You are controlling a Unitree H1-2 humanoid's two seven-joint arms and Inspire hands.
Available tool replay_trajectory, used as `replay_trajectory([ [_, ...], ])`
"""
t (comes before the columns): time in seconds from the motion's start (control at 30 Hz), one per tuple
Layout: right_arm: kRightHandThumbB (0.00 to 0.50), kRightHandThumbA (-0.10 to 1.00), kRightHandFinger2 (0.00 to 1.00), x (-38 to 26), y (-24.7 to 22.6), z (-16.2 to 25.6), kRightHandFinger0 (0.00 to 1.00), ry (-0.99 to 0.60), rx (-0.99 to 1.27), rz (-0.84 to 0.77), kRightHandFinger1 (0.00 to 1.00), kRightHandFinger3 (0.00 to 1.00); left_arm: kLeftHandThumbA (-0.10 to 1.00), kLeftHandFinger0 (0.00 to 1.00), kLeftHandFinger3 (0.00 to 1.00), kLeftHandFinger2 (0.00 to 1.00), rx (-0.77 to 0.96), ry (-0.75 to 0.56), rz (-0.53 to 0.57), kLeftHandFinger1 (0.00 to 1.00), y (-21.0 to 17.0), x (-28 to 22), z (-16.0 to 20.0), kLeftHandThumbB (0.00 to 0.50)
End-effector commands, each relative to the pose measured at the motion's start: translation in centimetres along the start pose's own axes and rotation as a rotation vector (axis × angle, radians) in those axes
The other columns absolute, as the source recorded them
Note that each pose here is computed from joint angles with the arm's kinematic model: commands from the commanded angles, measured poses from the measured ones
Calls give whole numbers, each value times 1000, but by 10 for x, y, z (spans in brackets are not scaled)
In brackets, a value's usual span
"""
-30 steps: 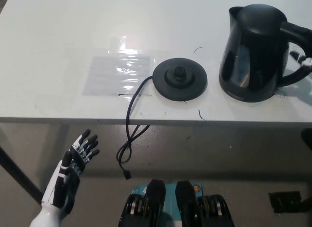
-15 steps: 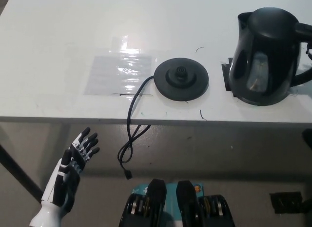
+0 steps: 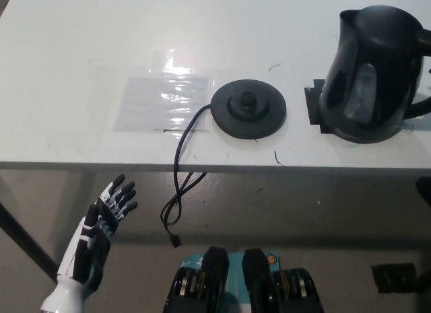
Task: A kettle and its base are kept separately on the desk infront of the robot and the robot uses its right hand to lift the kettle by its handle and places it on its base to align it correctly.
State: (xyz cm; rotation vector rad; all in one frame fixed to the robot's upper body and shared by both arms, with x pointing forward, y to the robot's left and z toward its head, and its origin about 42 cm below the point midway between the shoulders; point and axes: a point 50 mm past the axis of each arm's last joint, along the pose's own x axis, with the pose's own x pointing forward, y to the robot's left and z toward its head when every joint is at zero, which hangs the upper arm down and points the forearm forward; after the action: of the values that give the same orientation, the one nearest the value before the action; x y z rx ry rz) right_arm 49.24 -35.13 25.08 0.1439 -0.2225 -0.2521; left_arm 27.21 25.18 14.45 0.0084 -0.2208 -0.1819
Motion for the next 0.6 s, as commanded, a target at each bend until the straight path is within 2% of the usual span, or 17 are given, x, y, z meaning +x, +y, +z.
replay_trajectory([
  [0.0,157,-100,634,19,27,76,0,-252,228,13,212,571,1000,1000,1000,1000,21,-39,-28,1000,5,3,7,80],
  [0.1,159,-100,593,17,36,87,0,-273,282,17,173,531,1000,1000,1000,1000,19,-40,-26,1000,5,4,8,85],
  [0.2,155,-100,596,15,41,95,0,-287,314,19,169,558,1000,1000,1000,1000,17,-35,-25,1000,5,3,7,86],
  [0.27,136,-100,613,13,47,101,0,-298,335,31,176,573,1000,1000,1000,1000,15,-34,-25,1000,5,2,7,43],
  [0.47,107,-100,656,9,76,115,0,-311,283,98,214,595,1000,1000,1000,1000,23,-31,-30,1000,6,2,6,16],
  [0.57,109,-100,636,10,95,118,0,-323,272,150,210,555,1000,1000,1000,1000,23,-29,-31,1000,6,2,5,6],
])
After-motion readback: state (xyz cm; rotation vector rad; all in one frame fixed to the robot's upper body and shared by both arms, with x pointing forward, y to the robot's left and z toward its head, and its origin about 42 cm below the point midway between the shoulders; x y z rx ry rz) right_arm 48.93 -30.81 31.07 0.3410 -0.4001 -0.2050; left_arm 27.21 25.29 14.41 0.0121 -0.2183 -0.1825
